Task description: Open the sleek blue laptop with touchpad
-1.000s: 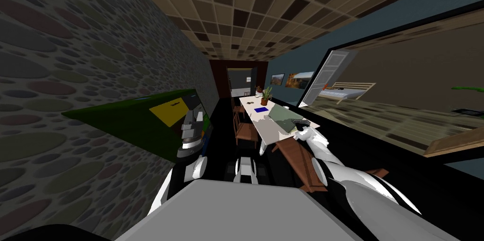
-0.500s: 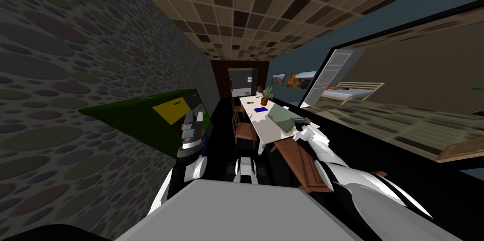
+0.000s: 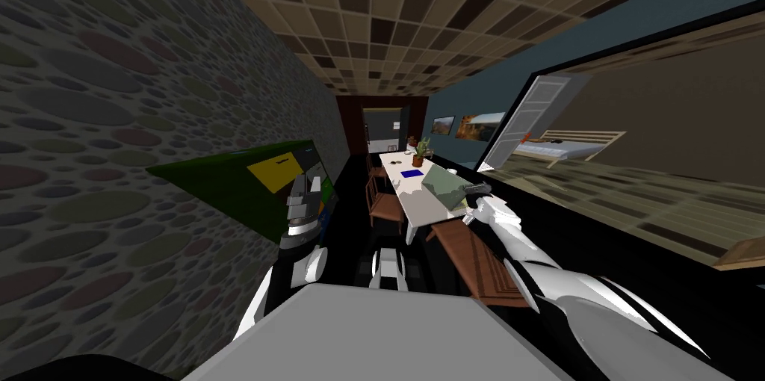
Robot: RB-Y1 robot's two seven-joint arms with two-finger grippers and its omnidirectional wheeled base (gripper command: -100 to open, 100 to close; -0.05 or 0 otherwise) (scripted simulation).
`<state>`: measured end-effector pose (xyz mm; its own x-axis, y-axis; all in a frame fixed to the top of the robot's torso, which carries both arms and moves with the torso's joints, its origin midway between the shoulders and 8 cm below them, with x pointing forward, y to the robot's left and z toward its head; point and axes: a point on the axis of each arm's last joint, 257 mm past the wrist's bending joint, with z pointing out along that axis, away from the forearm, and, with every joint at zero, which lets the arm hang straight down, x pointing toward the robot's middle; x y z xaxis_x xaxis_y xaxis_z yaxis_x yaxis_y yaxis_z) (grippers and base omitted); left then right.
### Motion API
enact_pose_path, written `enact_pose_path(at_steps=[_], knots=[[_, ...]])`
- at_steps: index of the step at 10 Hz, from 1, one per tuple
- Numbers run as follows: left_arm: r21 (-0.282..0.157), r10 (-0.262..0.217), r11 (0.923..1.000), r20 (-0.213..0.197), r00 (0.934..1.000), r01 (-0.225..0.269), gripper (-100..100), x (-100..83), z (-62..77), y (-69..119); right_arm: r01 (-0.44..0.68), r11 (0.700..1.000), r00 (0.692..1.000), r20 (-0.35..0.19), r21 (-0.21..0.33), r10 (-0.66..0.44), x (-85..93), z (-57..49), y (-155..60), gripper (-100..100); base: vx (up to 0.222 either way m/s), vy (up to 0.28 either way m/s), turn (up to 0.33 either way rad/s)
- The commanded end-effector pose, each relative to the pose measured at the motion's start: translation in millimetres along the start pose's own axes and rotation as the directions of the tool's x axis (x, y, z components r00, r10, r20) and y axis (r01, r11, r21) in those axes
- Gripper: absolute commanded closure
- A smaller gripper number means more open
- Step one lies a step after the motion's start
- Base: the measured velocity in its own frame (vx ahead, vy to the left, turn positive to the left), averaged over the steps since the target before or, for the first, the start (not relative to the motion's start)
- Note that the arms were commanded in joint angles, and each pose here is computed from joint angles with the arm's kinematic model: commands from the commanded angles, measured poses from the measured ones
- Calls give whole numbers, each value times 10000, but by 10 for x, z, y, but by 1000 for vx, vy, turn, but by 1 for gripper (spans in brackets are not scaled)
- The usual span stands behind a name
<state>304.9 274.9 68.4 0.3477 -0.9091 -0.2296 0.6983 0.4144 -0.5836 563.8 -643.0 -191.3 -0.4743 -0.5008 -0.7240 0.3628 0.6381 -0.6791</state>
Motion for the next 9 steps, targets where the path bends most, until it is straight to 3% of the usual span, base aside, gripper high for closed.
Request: enact_pose_path(at_steps=[1,5,9], knots=[[-1,0,10000,0,10000,0,0,0,0,0,865,9961,9957,304,153,-870,-124,-3,-51,-100,-27,-64,41],[0,0,10000,0,10000,0,0,0,0,0,1851,9821,9800,679,335,-1870,-263,-24,-82,-100,-23,-67,45],[0,0,10000,0,10000,0,0,0,0,0,3263,9431,9350,1245,642,-3320,-462,-77,-72,-100,-26,-87,60]])
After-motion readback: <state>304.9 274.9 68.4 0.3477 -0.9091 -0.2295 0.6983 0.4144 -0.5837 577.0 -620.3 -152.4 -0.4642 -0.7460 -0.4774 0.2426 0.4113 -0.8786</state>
